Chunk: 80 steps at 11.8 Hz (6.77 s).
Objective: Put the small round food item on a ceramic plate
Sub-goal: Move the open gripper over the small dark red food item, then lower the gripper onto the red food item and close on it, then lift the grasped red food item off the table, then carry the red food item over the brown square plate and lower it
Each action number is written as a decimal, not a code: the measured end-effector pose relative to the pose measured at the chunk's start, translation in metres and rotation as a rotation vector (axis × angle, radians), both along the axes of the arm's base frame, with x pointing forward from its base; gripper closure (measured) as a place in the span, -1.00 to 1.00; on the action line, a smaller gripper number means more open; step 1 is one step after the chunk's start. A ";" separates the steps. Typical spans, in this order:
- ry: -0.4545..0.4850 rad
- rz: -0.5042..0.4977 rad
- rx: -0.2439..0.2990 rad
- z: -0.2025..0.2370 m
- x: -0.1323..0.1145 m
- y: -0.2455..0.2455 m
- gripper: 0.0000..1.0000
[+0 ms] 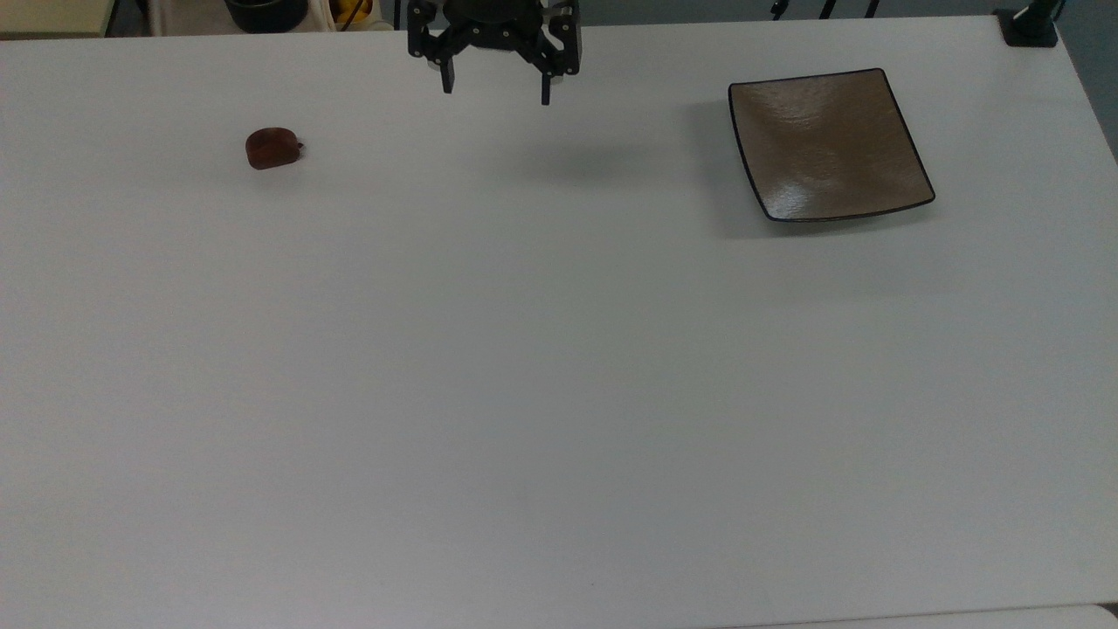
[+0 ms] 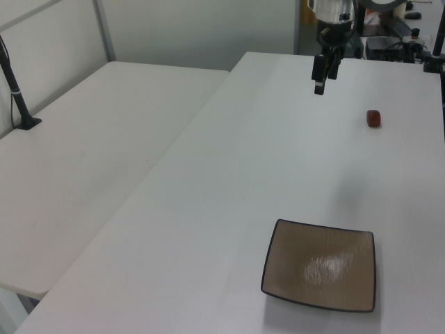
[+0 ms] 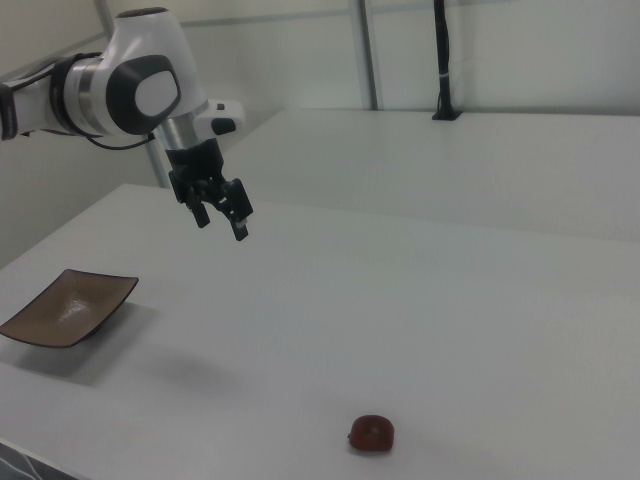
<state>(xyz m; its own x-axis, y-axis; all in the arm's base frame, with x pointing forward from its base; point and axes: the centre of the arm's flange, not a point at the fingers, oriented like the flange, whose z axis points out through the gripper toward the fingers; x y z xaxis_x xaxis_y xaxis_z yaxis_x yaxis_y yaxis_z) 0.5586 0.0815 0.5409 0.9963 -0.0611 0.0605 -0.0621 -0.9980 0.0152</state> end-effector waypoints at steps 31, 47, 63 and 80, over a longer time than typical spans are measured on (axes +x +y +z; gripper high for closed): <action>0.013 -1.011 0.019 -0.191 -0.076 -0.306 -1.00; -0.042 -0.986 -0.007 -0.201 -0.054 -0.302 0.47; 0.027 -0.760 0.100 -0.098 0.014 0.060 0.46; 0.023 -0.545 0.336 -0.139 -0.075 0.356 -0.90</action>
